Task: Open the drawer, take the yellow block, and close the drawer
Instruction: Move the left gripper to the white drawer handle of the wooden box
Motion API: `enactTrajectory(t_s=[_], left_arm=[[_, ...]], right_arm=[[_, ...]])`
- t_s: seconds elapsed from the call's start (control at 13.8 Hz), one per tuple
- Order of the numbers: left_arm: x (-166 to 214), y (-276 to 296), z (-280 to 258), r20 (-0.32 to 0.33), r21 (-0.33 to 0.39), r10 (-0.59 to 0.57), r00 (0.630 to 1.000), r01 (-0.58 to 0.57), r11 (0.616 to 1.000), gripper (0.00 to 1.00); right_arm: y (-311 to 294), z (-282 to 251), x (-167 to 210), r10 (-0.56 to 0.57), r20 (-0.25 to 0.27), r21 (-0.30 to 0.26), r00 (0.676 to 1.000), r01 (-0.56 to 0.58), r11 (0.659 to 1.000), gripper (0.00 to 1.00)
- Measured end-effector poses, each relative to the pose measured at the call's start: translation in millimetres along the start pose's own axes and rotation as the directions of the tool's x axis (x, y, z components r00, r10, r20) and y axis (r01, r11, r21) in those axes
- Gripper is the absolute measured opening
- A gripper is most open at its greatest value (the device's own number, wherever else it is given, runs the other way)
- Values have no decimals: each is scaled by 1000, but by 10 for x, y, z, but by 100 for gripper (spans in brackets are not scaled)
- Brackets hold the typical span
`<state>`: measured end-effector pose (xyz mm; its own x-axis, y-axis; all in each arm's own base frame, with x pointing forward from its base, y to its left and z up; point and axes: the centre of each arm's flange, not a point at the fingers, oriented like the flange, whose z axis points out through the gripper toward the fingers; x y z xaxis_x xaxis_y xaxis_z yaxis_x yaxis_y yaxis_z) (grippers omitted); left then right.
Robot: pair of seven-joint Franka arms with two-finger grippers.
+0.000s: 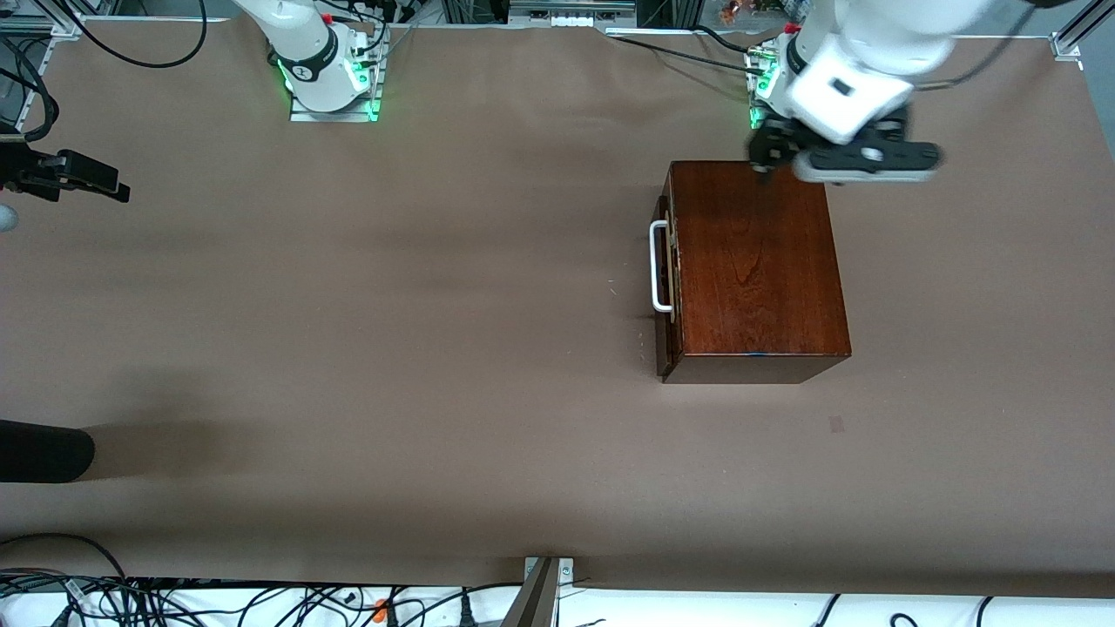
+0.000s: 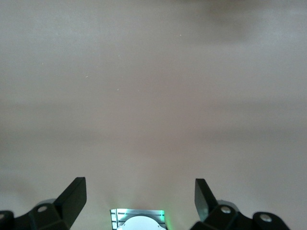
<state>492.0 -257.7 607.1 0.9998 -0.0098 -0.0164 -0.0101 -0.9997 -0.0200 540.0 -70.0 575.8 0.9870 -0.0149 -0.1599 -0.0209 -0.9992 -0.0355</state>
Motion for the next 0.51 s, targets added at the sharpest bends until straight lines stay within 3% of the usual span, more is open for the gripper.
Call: enactTrajectory(t_s=[0.15, 0.51], left_arm=[[-125, 534, 155, 23, 3, 26, 999, -26, 1000, 100], [-352, 1779, 814, 41, 92, 48, 998, -52, 994, 100]], right_arm=[[2, 1, 0, 0, 0, 0, 1000, 0, 1000, 100], [5, 3, -1, 1, 1, 0, 1000, -1, 1000, 100]])
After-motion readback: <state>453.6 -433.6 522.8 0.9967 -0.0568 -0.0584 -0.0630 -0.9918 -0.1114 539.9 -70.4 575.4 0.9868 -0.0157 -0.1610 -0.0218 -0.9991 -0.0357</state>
